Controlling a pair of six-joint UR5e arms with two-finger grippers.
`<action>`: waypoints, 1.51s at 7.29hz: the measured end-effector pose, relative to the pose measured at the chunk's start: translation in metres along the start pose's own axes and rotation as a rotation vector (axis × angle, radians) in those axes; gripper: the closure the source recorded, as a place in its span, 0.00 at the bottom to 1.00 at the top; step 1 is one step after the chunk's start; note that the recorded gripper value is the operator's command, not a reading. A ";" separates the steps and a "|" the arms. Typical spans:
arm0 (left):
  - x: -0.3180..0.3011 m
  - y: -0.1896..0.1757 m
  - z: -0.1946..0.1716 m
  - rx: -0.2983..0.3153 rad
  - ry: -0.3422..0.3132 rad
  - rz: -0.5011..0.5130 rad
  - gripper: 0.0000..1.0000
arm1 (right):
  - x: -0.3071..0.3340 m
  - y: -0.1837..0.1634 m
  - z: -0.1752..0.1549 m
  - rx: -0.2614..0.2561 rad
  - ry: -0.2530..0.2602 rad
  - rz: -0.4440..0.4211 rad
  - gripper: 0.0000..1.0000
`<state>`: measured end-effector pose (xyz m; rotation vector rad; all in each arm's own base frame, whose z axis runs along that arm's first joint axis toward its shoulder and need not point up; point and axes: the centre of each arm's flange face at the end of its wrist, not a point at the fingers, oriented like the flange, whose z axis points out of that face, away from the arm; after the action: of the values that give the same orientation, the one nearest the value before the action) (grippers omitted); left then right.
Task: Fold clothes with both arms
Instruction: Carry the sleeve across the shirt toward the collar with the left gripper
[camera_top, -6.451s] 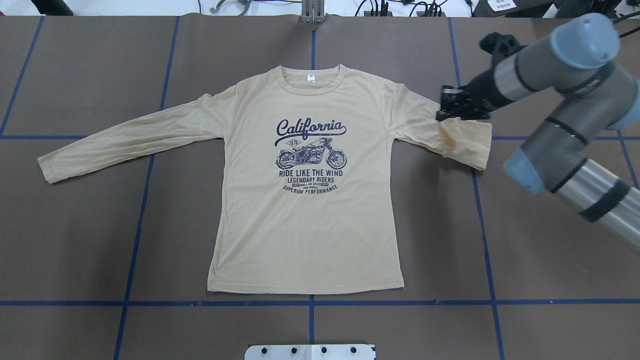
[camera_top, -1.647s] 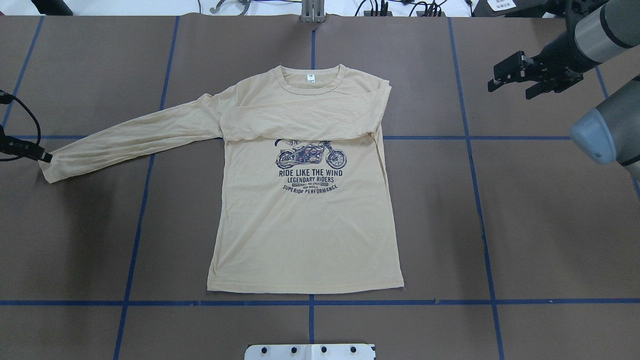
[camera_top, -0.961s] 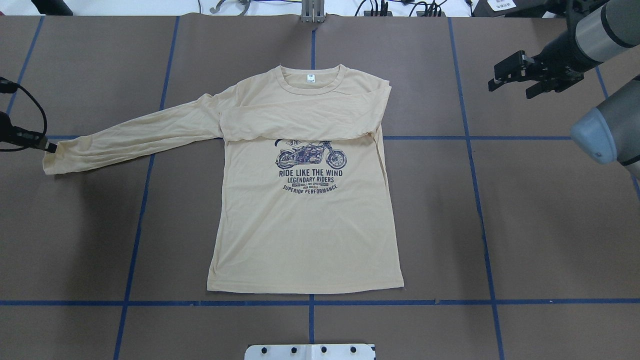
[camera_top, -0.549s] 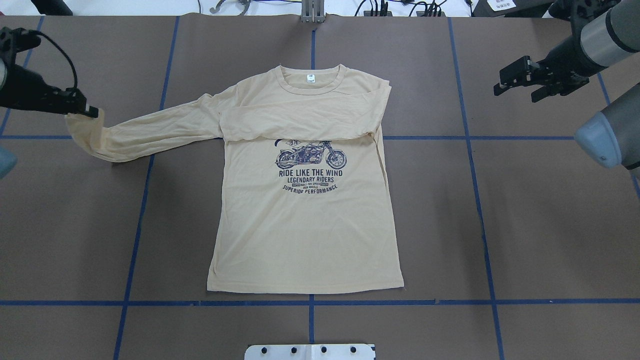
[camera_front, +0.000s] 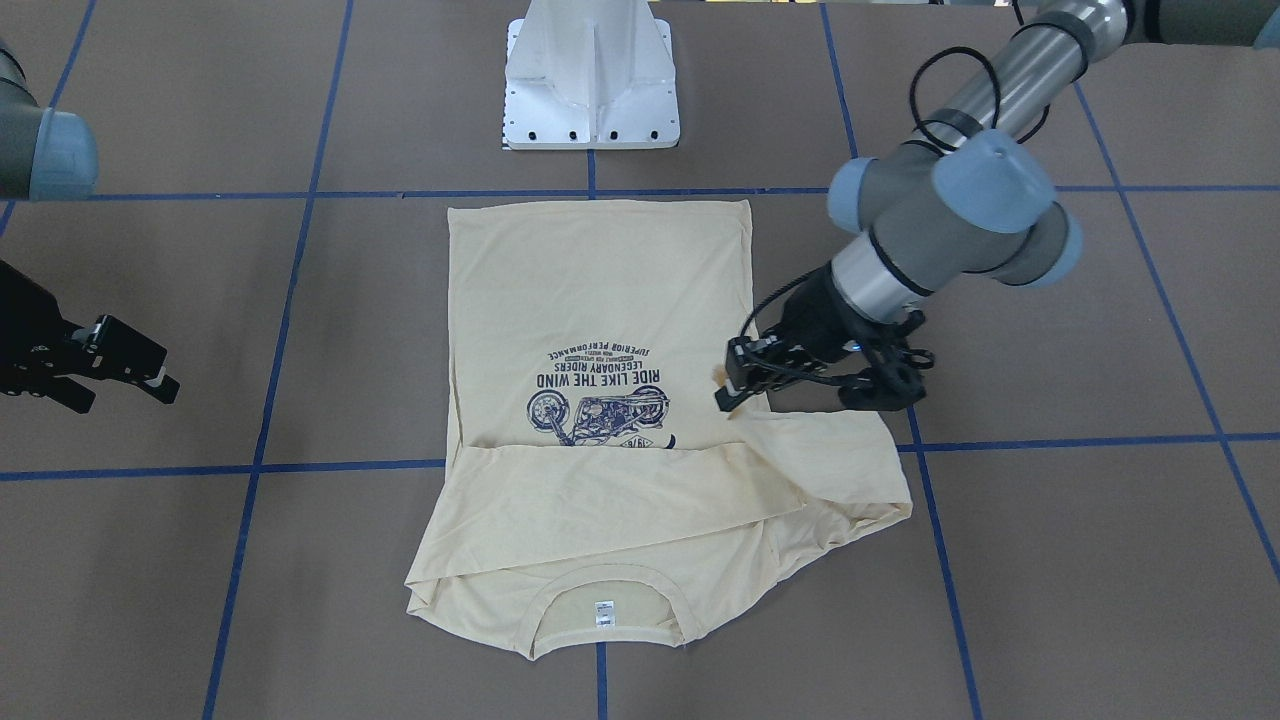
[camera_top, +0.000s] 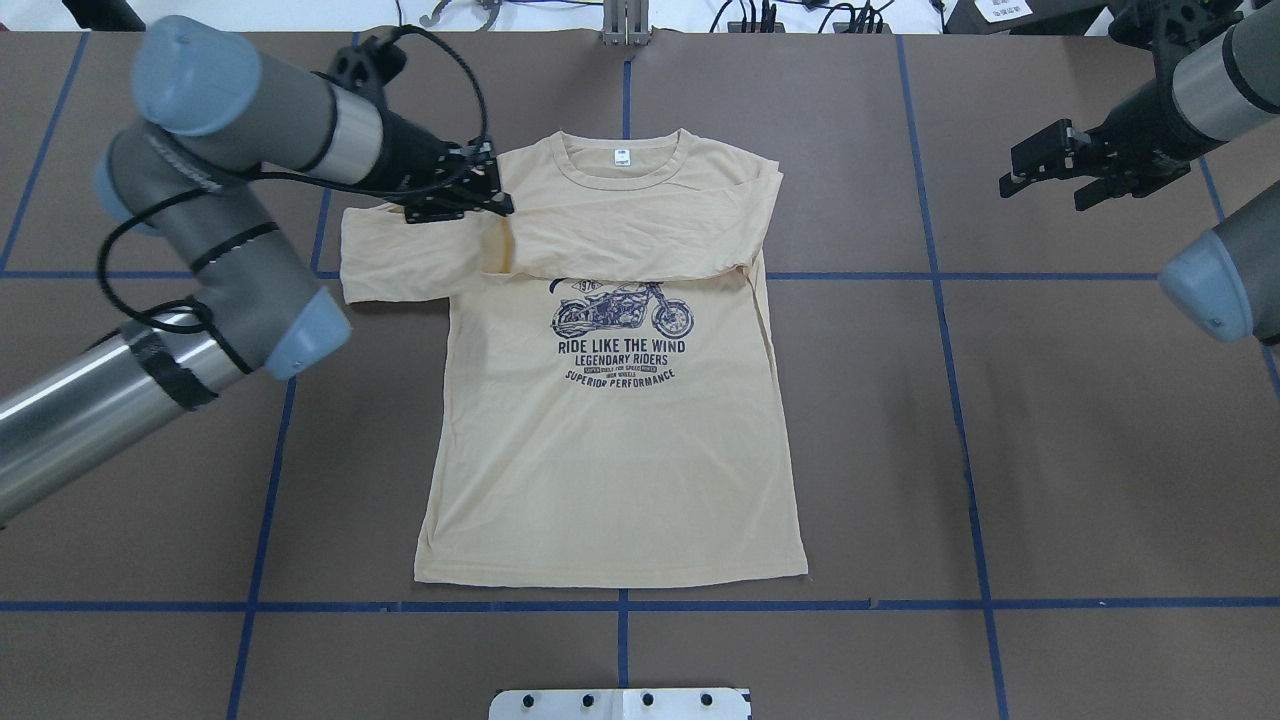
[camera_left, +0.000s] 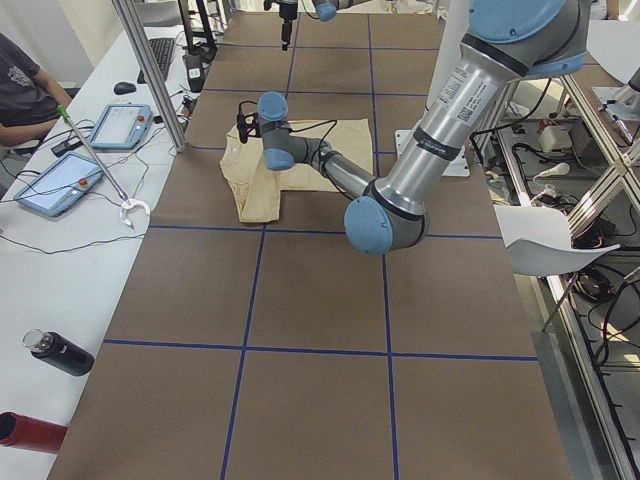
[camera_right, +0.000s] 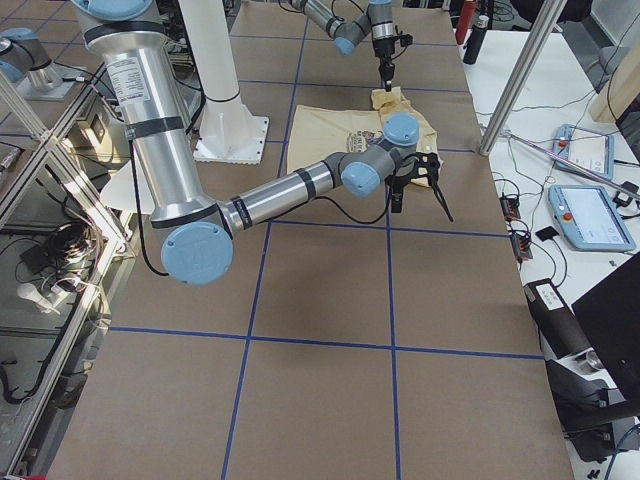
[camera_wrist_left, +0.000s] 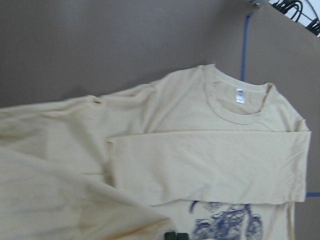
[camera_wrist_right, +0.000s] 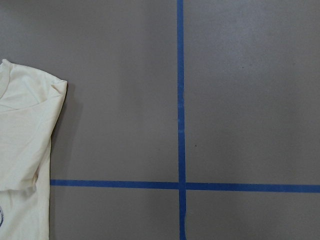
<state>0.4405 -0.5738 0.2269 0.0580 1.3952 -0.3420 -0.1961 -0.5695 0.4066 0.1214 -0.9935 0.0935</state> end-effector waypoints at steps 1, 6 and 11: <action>0.040 0.015 0.032 0.031 0.002 -0.043 1.00 | 0.002 0.000 0.001 -0.001 0.004 0.000 0.01; 0.162 0.041 0.128 0.149 -0.017 -0.118 1.00 | 0.008 0.001 0.006 -0.006 0.014 0.006 0.01; 0.178 0.048 0.156 0.191 -0.045 -0.118 0.64 | 0.010 0.001 0.008 -0.009 0.018 0.011 0.01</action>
<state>0.6257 -0.6017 0.0752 0.1251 1.3210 -0.5712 -0.1977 -0.5698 0.4194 0.1064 -0.9769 0.0998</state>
